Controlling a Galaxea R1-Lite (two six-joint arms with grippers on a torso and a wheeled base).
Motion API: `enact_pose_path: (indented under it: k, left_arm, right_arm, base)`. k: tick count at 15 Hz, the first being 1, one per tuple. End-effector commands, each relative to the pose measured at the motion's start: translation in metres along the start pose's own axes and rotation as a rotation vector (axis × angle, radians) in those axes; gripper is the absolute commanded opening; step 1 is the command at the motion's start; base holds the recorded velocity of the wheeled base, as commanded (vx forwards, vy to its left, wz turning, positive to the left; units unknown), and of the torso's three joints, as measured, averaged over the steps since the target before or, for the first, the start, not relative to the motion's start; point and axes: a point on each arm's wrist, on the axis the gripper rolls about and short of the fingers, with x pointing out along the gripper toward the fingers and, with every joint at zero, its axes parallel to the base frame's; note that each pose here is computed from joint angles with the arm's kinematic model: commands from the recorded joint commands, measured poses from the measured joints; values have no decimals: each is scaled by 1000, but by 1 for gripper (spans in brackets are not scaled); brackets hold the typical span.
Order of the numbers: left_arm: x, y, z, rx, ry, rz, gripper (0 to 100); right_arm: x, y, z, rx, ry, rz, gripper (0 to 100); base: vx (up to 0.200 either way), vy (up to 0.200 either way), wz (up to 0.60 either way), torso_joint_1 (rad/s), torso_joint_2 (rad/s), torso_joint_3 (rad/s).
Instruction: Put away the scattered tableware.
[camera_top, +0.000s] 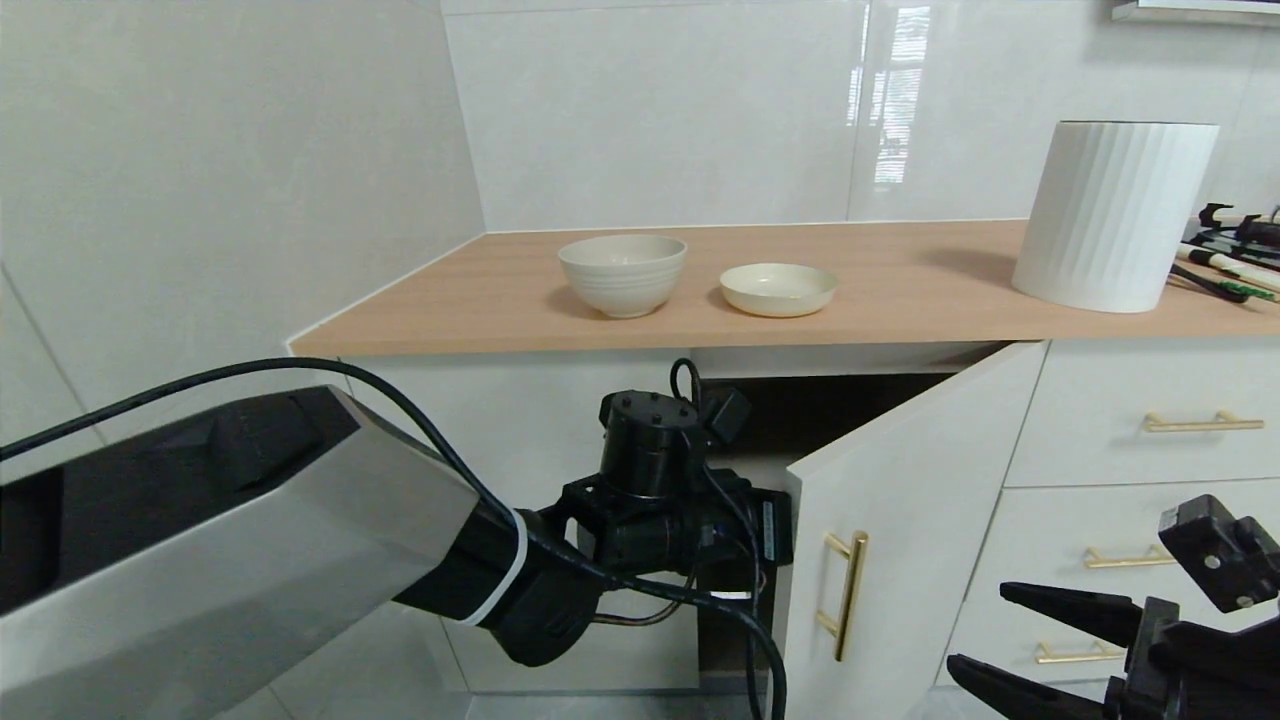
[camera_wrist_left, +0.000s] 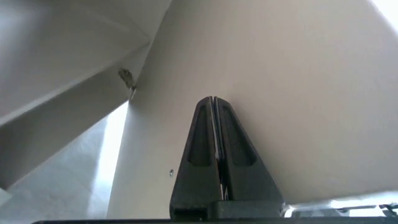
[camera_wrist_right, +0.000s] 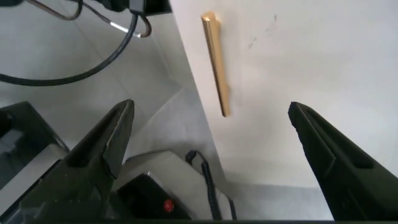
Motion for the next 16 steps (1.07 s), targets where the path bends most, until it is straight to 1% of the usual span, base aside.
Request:
enact_pose_path:
  k: [1,2,3,4,5,7,10,13,16]
  left_arm:
    - [-1,-4,2,2,2,-4,0]
    - [-1,-9,3,-1,5,-11,0]
    - [-1,-16,3,-6,5,-24,0]
    - [0,-21,3,-18,3,-35,0]
    - [0,-28,4,-16,3,-52,0]
    - [5,-37,8,-10,10,-70,0]
    - [16,-39,17,-21,36,-57,0]
    - [23,-41,14,-20,51,-63,0]
    - [25,-41,11,-24,59,-59,0]
  right_arm:
    - [-9,4,11,-11,-36,7,100]
    - [-13,6,13,-9,-28,9,100]
    - [-15,6,14,-7,-22,8,100]
    - [-17,7,15,-7,-24,9,100]
    - [-18,7,15,-9,-30,9,100]
    - [-19,8,16,-11,-38,11,100]
    - [-23,9,18,-19,-59,12,100]
    - [-23,9,20,-21,-66,15,100]
    - [-29,12,24,-29,-97,19,100]
  base:
    - [0,0,0,0,0,0]
    - [0,0,0,0,0,0]
    - [-200,0,0,7,-7,7]
    - [-200,0,0,2,2,2]
    - [-200,0,0,12,2,-7]
    - [0,0,0,0,0,0]
    - [0,0,0,0,0,0]
    - [0,0,0,0,0,0]
    - [0,0,0,0,0,0]
